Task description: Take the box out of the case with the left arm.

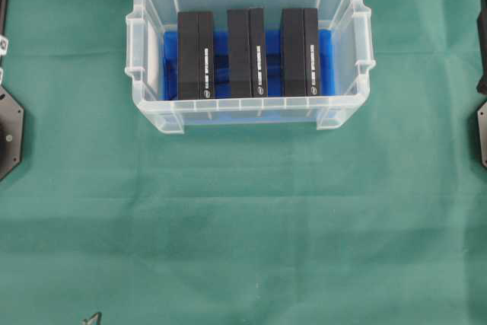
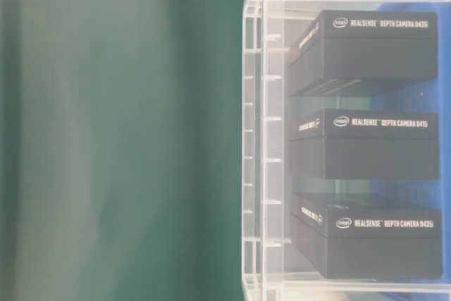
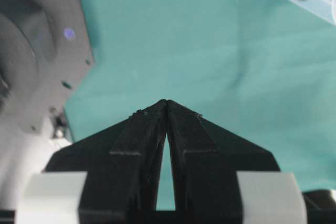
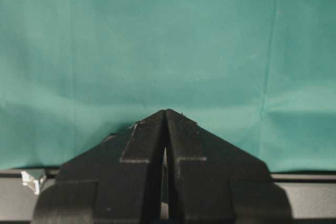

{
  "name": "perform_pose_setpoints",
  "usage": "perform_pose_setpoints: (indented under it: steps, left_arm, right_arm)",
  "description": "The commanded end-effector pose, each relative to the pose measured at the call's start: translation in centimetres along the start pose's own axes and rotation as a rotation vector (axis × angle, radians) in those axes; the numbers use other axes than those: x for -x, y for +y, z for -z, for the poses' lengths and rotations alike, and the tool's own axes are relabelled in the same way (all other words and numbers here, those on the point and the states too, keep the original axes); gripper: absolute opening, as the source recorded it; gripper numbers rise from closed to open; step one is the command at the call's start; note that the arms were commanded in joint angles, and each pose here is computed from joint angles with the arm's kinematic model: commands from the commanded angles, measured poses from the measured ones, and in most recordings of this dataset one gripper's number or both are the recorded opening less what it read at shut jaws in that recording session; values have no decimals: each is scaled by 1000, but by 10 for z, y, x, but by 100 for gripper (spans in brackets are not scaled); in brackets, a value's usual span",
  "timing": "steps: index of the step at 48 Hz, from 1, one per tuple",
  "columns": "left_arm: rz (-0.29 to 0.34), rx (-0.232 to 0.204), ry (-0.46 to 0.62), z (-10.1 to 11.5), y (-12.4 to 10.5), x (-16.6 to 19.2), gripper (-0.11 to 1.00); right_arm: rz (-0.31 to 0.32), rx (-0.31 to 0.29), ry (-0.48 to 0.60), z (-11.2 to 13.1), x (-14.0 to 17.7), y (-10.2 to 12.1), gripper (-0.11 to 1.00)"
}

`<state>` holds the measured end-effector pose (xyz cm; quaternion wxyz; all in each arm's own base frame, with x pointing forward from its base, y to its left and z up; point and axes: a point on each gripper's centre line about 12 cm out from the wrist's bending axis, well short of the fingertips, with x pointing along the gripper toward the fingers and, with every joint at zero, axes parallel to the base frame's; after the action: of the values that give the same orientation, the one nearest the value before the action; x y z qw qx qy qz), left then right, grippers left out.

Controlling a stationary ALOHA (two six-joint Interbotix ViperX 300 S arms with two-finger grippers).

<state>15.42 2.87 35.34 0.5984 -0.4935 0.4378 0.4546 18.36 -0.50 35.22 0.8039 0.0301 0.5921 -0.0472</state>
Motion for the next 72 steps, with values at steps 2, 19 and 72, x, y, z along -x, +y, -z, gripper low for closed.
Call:
perform_pose_setpoints:
  steps: [2, 19, 72]
  left_arm:
    - [5, 19, -28, -18, -1, 1, 0]
    - [31, -5, -59, -48, -2, -4, 0]
    - [-67, 120, -12, -44, 10, -17, 81]
  right_arm:
    - [-1, -4, -28, -4, 7, 0, 0]
    - [-1, -4, -28, -4, 7, 0, 0]
    - [1, -1, -26, -4, 6, -1, 0]
